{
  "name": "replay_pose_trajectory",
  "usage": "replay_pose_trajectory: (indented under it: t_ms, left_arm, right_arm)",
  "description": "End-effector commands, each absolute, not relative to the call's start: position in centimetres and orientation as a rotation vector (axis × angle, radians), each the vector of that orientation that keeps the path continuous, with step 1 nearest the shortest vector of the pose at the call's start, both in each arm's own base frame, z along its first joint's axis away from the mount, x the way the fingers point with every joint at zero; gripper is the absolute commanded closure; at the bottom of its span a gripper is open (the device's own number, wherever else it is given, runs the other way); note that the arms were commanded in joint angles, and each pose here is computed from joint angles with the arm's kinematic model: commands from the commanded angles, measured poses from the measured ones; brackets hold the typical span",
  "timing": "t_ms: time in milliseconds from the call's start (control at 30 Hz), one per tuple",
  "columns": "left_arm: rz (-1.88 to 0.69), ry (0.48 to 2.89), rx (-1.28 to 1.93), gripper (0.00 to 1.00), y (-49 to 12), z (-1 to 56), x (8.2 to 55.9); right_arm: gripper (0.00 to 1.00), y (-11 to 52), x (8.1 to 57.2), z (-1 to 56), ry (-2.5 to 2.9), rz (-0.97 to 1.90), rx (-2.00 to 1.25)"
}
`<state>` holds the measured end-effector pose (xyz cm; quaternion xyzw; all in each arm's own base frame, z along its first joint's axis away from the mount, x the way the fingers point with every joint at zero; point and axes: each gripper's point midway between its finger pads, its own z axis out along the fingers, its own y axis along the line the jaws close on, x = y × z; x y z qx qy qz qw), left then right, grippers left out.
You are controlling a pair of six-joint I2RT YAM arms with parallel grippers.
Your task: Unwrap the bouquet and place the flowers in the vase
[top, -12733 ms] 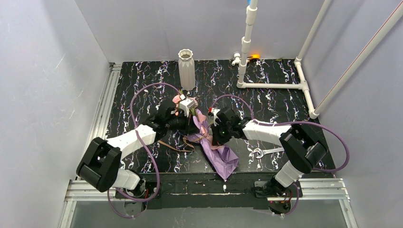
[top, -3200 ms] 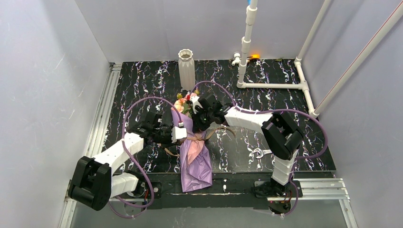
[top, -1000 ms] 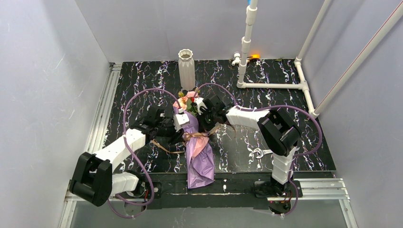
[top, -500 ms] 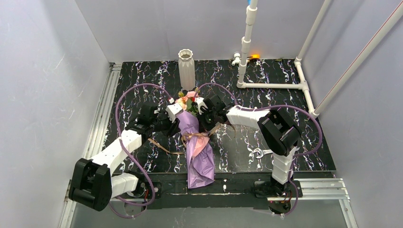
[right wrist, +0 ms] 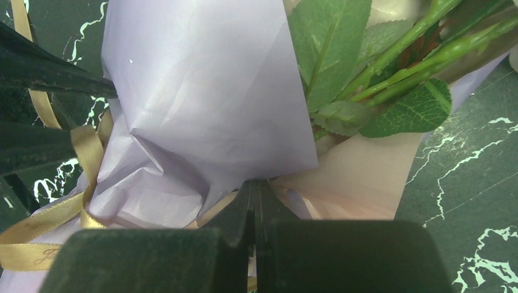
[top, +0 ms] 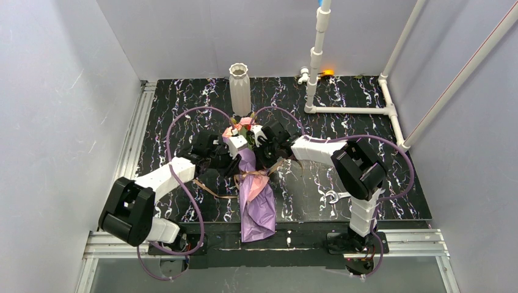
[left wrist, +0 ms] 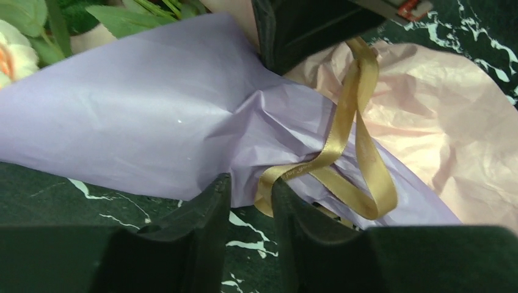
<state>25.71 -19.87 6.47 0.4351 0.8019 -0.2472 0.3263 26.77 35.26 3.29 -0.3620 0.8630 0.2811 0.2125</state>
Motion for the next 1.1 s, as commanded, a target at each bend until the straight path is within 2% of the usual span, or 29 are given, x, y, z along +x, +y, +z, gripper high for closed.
replay_pose_trajectory:
  t_ms: [0, 67, 133, 400, 600, 733, 833, 900, 967, 1067]
  left_arm:
    - [-0.562, 2.094, 1.041, 0.79, -19.9, 8.5, 28.2]
    - [-0.537, 2.128, 0.947, 0.92, -19.1, 9.0, 28.9]
    - [-0.52, 2.155, 0.845, 1.0, -18.2, 9.6, 29.2]
    - [-0.202, 2.2, 0.546, 1.0, -12.7, 11.0, 30.4]
    - [-0.044, 2.183, 0.601, 1.0, -10.6, 10.2, 30.8]
    - [-0.053, 2.193, 0.704, 0.99, -11.0, 8.8, 30.4]
    - [-0.149, 2.186, 0.819, 0.71, -12.6, 7.8, 29.9]
    - [-0.192, 2.178, 0.873, 0.58, -13.6, 7.3, 29.9]
    - [-0.222, 2.149, 0.924, 0.51, -14.5, 7.1, 30.1]
    - [-0.229, 2.079, 1.038, 0.47, -15.7, 6.6, 30.5]
  right_arm:
    - [0.99, 33.4, 26.5, 2.6, 2.44, 0.709, -0.997]
    - [0.99, 33.2, 26.5, 2.5, 2.444, 0.7, -0.997]
    - [0.99, 32.9, 26.4, 2.3, 2.449, 0.685, -1.004]
    - [0.99, 31.4, 26.2, 1.4, 2.478, 0.607, -1.001]
    - [0.99, 31.4, 26.1, 1.5, 2.479, 0.611, -1.0]
    - [0.99, 31.7, 26.3, 1.8, 2.467, 0.624, -0.998]
    - [0.99, 31.9, 26.3, 2.0, 2.461, 0.635, -0.999]
    - [0.99, 32.0, 26.3, 1.9, 2.464, 0.639, -0.998]
    - [0.99, 32.1, 26.4, 2.0, 2.461, 0.641, -0.998]
    - [0.99, 32.2, 26.5, 2.0, 2.46, 0.642, -0.998]
